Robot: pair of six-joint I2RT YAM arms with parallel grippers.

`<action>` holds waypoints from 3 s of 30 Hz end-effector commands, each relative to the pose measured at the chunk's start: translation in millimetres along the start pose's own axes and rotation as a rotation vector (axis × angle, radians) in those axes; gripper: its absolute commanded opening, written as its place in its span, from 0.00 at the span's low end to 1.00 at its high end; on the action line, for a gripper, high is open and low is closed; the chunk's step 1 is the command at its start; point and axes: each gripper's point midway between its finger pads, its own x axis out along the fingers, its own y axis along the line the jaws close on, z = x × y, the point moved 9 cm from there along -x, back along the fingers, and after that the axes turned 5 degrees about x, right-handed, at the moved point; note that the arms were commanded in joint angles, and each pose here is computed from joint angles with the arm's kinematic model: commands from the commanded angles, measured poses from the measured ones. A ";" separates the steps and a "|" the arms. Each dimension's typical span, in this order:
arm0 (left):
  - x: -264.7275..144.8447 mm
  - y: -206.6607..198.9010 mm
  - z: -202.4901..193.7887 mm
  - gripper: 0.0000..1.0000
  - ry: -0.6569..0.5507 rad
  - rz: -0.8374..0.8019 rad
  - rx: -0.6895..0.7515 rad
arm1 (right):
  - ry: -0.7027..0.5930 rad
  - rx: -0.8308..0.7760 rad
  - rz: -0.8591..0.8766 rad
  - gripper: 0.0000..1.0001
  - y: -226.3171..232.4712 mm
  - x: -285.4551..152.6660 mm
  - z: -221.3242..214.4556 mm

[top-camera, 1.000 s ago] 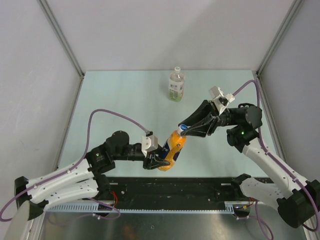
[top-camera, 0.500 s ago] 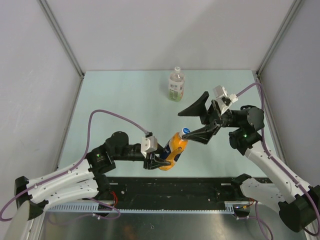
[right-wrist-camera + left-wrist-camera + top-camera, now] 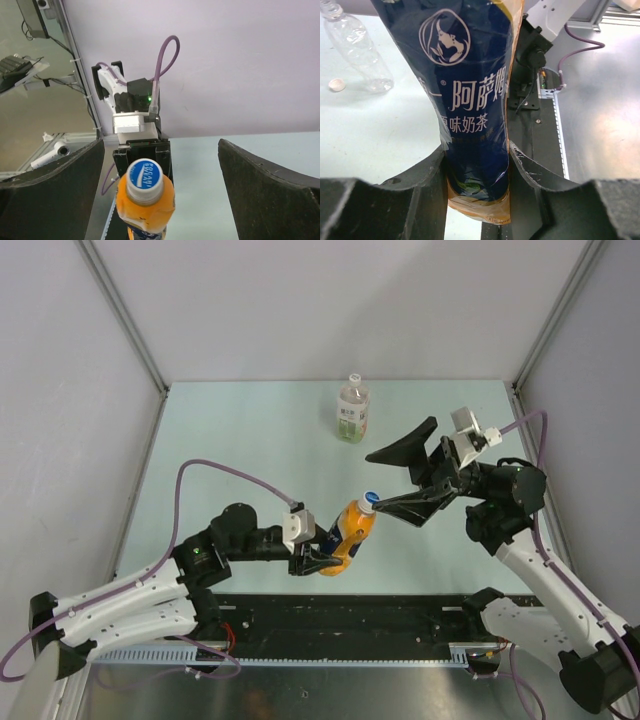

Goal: Unscrew the bottle caps

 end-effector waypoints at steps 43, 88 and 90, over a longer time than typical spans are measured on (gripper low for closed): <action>39.1 67.0 -7.5 0.00 0.394 1.248 0.093 | -0.147 0.354 -0.929 0.72 -98.3 39.4 -24.7; 27.7 10.7 16.4 0.00 0.144 0.399 0.074 | -0.002 0.148 -0.297 0.00 -66.7 -6.4 -17.8; 29.5 4.5 19.9 0.00 0.120 0.313 0.081 | 0.032 0.118 -0.242 0.00 -61.3 -7.8 -17.8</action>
